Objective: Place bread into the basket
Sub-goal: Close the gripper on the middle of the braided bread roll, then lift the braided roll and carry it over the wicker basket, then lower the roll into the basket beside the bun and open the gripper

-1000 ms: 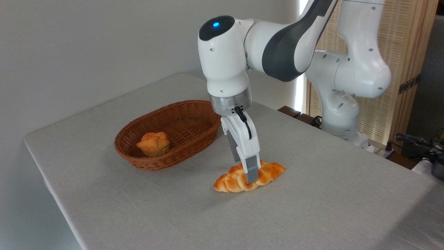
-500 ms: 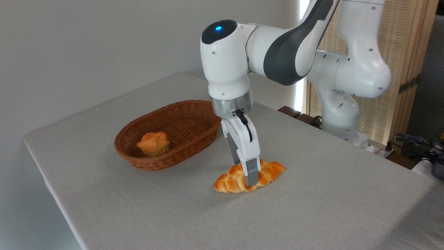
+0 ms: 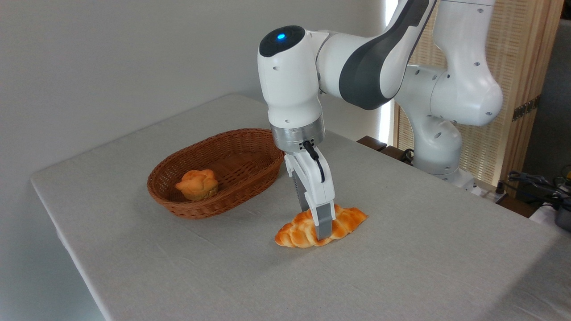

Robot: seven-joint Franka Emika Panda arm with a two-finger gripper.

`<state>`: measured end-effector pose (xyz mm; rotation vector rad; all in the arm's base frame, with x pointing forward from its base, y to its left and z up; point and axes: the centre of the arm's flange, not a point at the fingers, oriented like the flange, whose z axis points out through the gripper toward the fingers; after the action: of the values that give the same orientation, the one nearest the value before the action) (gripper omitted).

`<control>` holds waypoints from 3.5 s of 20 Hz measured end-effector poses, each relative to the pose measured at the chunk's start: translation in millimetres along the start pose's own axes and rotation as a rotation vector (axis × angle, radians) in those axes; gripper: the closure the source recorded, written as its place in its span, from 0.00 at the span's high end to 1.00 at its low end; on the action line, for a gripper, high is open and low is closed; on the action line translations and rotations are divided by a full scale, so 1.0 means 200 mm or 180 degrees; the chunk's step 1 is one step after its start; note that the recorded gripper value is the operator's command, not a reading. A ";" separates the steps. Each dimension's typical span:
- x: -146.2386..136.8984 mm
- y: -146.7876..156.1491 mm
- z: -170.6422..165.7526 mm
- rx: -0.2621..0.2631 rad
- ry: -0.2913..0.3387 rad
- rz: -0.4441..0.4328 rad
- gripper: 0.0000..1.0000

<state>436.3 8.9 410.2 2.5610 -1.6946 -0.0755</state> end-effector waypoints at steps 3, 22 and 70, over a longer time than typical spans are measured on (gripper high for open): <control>0.00 0.00 0.00 -0.0001 0.0000 0.0000 0.27; 0.10 -0.07 -0.42 0.0279 0.0126 -0.0369 0.23; 1.23 0.41 -0.33 -0.0081 0.0405 -0.0846 1.00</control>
<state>463.5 -247.6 482.7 2.6918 -1.2961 0.0505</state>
